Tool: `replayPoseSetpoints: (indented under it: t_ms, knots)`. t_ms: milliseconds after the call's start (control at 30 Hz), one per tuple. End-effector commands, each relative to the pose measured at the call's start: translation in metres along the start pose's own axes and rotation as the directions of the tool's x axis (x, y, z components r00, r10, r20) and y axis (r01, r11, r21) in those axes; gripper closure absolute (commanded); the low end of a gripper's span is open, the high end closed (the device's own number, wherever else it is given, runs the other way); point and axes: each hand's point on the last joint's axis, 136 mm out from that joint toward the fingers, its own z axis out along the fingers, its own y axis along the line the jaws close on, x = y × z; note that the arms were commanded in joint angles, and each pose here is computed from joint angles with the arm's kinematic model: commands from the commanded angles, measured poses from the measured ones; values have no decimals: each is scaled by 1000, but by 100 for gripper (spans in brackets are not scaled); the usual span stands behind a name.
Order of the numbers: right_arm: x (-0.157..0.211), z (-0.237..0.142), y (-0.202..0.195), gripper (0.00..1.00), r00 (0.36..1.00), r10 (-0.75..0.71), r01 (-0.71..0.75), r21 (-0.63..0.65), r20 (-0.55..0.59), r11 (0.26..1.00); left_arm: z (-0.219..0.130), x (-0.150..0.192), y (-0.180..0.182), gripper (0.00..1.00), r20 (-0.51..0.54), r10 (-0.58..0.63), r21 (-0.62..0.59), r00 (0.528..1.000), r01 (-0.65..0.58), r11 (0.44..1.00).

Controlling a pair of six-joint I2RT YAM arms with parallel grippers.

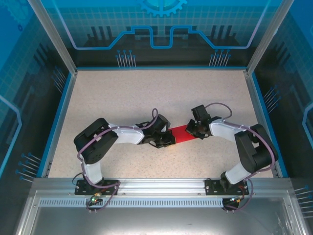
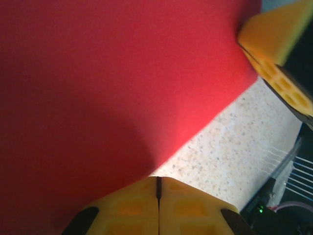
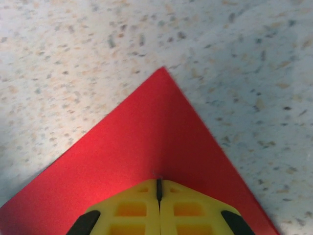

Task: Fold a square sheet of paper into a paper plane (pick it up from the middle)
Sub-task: Rotate the paper at the center of the table, then first fold in half a square sheet of paper at the center of the table.

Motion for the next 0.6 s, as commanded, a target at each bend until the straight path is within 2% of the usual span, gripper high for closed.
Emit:
replayPoseSetpoints:
  t_ms: [0,100,333,567]
  knots:
    - [-6,-13,27,94,996,-82,85,-154,29,984,1,-10,-3,97,45,-26,5,999,26,1000]
    - [8,-17,35,94,988,-151,149,-246,8,958,1,-11,-3,97,51,-25,4,998,24,1000]
    - [47,-18,41,96,970,-236,186,-428,-66,884,3,-10,2,97,49,-28,-9,998,28,1000]
    - [62,-9,41,99,958,-261,180,-463,-117,868,5,-10,2,97,40,-25,-15,999,26,1000]
